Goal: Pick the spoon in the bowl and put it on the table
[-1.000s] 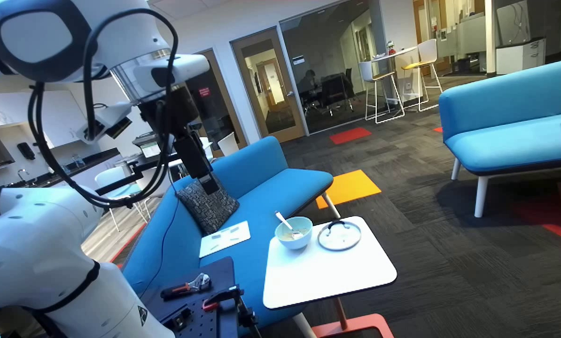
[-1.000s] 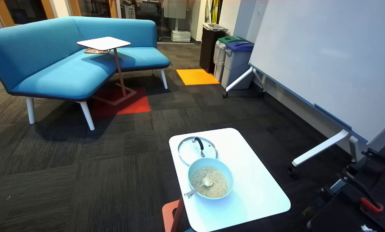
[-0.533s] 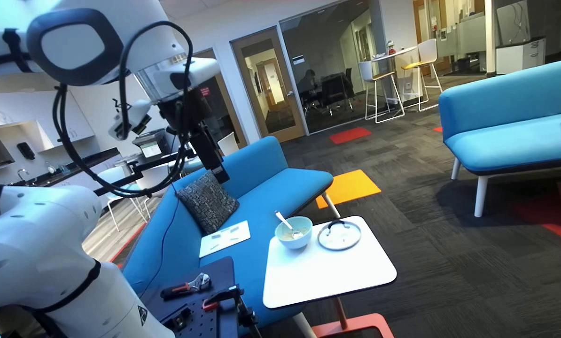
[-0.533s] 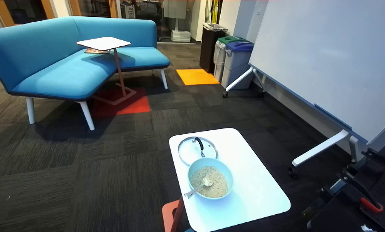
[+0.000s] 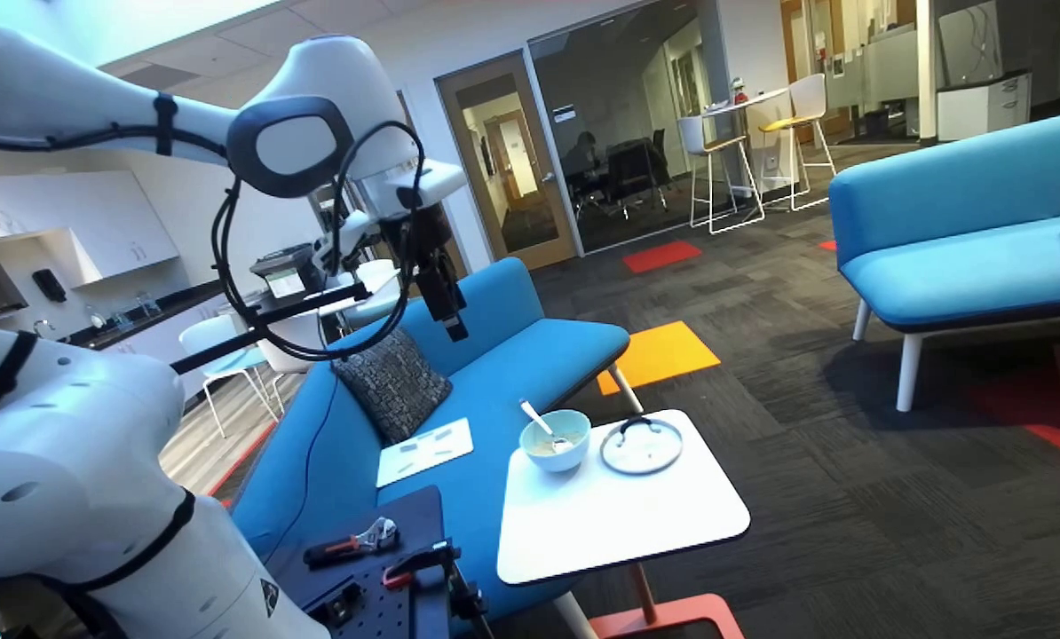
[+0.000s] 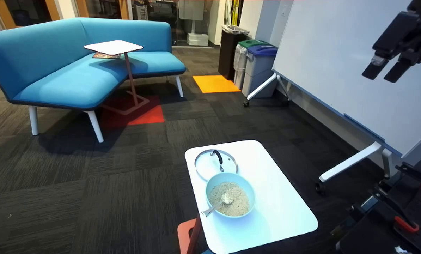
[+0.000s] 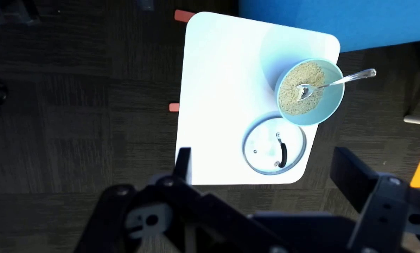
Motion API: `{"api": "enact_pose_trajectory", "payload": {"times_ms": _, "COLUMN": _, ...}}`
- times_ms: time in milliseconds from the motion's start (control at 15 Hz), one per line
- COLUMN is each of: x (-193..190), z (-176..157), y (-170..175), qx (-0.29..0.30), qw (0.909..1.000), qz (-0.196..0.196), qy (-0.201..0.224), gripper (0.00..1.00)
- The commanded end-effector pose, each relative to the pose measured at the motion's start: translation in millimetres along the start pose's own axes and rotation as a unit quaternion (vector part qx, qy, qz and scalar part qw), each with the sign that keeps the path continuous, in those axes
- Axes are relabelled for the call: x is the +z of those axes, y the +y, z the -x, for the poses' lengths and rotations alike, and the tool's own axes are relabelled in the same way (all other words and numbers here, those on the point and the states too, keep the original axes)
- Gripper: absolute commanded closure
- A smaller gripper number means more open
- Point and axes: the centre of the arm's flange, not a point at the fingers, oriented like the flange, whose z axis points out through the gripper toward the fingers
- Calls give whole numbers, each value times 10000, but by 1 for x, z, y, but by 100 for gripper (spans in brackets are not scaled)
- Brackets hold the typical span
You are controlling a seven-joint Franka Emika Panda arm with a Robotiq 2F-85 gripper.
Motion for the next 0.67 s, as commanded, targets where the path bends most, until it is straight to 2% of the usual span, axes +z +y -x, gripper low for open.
{"api": "enact_pose_trajectory", "payload": {"times_ms": 0, "x": 26, "z": -30, "y": -46, "qx": 450, "qw": 9986, "qz": -31, "qy": -287, "gripper": 0}}
{"api": "enact_pose_trajectory", "payload": {"times_ms": 67, "x": 27, "z": -30, "y": -48, "qx": 367, "qw": 9986, "qz": 70, "qy": -363, "gripper": 0}}
{"api": "enact_pose_trajectory", "payload": {"times_ms": 133, "x": 22, "z": -11, "y": -29, "qx": 258, "qw": 9994, "qz": 79, "qy": -229, "gripper": 0}}
{"api": "enact_pose_trajectory", "payload": {"times_ms": 400, "x": 32, "z": -22, "y": -39, "qx": 270, "qw": 9988, "qz": 86, "qy": -403, "gripper": 0}}
{"api": "enact_pose_trajectory", "payload": {"times_ms": 600, "x": 44, "z": -41, "y": -26, "qx": 1385, "qw": 9894, "qz": 32, "qy": -426, "gripper": 0}}
